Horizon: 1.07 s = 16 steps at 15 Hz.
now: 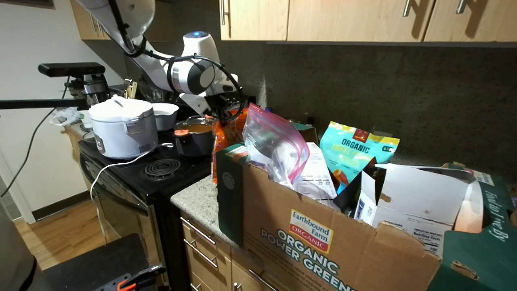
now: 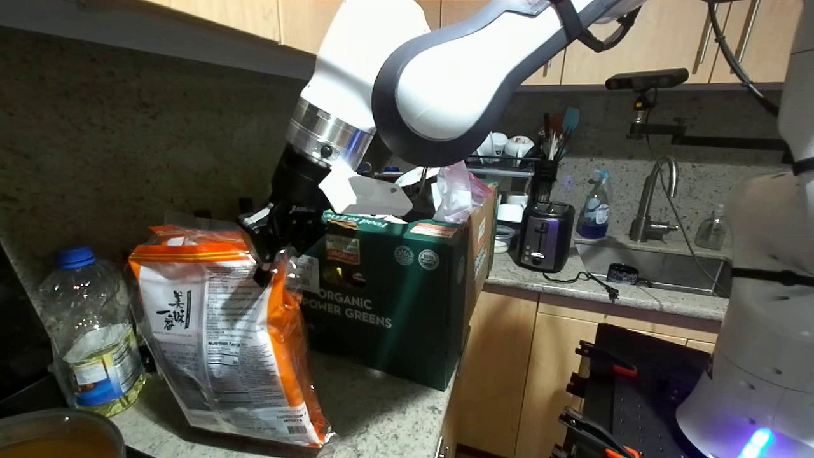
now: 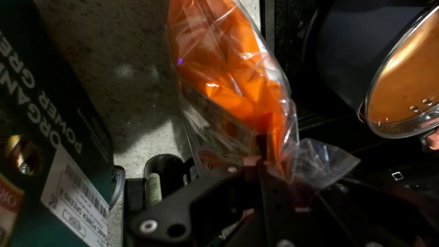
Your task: Remove the orange packet from the green box
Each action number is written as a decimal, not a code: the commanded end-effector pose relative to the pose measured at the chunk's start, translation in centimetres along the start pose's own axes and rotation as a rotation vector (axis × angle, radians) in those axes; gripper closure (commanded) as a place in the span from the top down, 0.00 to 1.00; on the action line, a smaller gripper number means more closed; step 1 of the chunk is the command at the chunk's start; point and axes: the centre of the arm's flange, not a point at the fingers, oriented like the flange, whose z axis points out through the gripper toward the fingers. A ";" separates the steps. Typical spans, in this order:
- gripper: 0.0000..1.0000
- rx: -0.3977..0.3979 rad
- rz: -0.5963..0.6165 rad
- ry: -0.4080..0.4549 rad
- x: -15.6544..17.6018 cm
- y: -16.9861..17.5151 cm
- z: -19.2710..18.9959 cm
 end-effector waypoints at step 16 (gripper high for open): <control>0.01 -0.218 -0.223 -0.052 3.7 -0.7 0.3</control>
